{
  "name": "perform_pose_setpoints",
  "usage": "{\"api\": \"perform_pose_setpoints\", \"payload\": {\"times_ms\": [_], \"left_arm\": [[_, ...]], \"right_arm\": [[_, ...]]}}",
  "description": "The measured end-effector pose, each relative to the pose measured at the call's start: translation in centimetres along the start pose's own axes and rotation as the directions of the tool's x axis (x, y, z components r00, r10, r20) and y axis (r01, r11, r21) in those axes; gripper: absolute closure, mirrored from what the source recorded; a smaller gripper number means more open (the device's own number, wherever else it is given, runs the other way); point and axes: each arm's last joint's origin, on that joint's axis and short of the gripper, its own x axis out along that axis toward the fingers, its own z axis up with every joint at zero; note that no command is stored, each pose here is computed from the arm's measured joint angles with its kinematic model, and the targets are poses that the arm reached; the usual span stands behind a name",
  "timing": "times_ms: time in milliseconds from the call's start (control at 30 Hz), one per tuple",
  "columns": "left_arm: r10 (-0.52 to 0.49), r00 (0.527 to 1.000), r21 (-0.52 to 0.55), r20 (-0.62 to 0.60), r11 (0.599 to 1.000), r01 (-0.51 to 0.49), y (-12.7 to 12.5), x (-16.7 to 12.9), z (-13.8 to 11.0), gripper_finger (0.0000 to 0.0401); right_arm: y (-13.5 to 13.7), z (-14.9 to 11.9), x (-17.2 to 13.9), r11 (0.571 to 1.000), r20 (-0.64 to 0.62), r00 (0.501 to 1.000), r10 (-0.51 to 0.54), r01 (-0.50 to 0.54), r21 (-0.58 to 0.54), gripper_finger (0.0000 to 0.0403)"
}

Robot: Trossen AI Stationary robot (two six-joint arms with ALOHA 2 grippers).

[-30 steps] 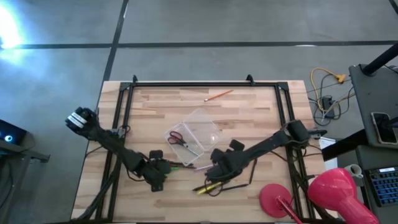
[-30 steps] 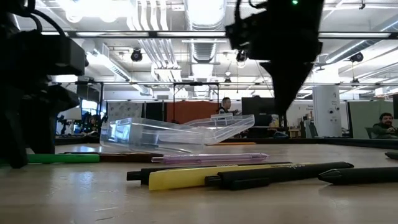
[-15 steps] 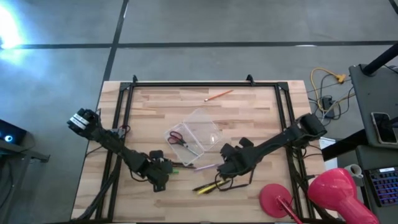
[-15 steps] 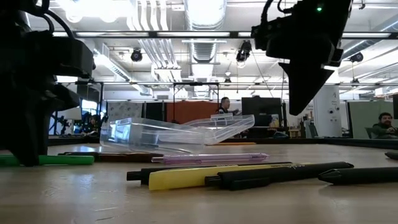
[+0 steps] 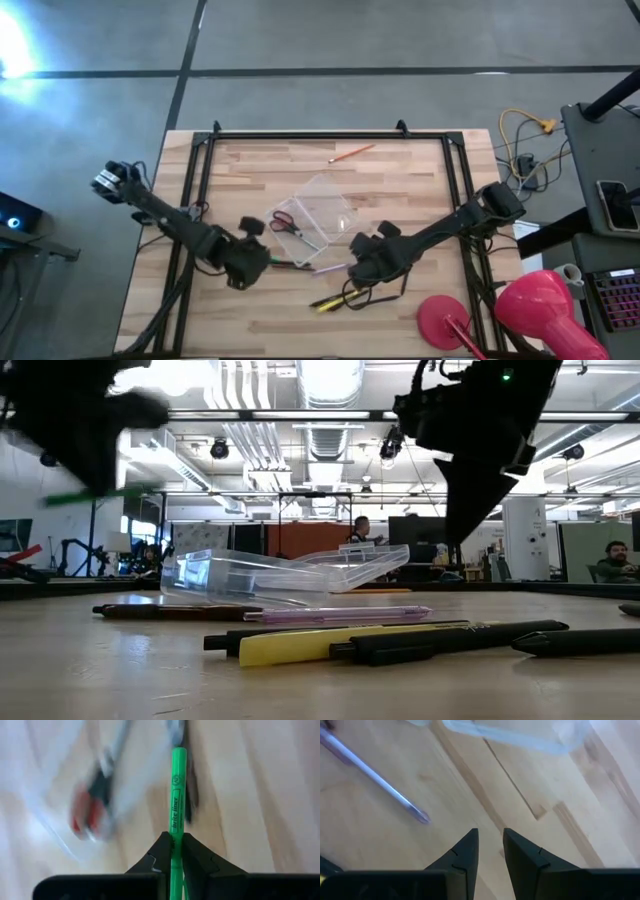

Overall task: Pick & place school supplies into a supply box
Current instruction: Put the green pen into the transparent case

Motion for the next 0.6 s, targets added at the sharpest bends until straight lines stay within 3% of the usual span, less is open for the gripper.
{"api": "perform_pose_setpoints", "payload": {"times_ms": [100, 333, 600], "left_arm": [[0.043, 0.999, 0.154, -0.023, 0.987, -0.039, 2.0, 0.6, 0.7, 0.0392], [0.104, 0.994, 0.366, -0.025, 0.927, -0.087, 6.0, 4.1, 2.2, 0.0384], [0.022, 0.998, 0.501, -0.058, 0.865, 0.010, 6.4, 7.9, 3.2, 0.0383]], "right_arm": [[0.0, 0.3, 0.1, 1.000, 0.019, 1.000, 0.003, -0.002, -0.007, 0.0321], [0.0, 0.4, 0.2, 1.000, 0.024, 1.000, 0.004, -0.005, 0.013, 0.0321], [0.0, 0.3, 0.1, 0.999, 0.021, 1.000, 0.007, -0.008, 0.033, 0.0321]]}}
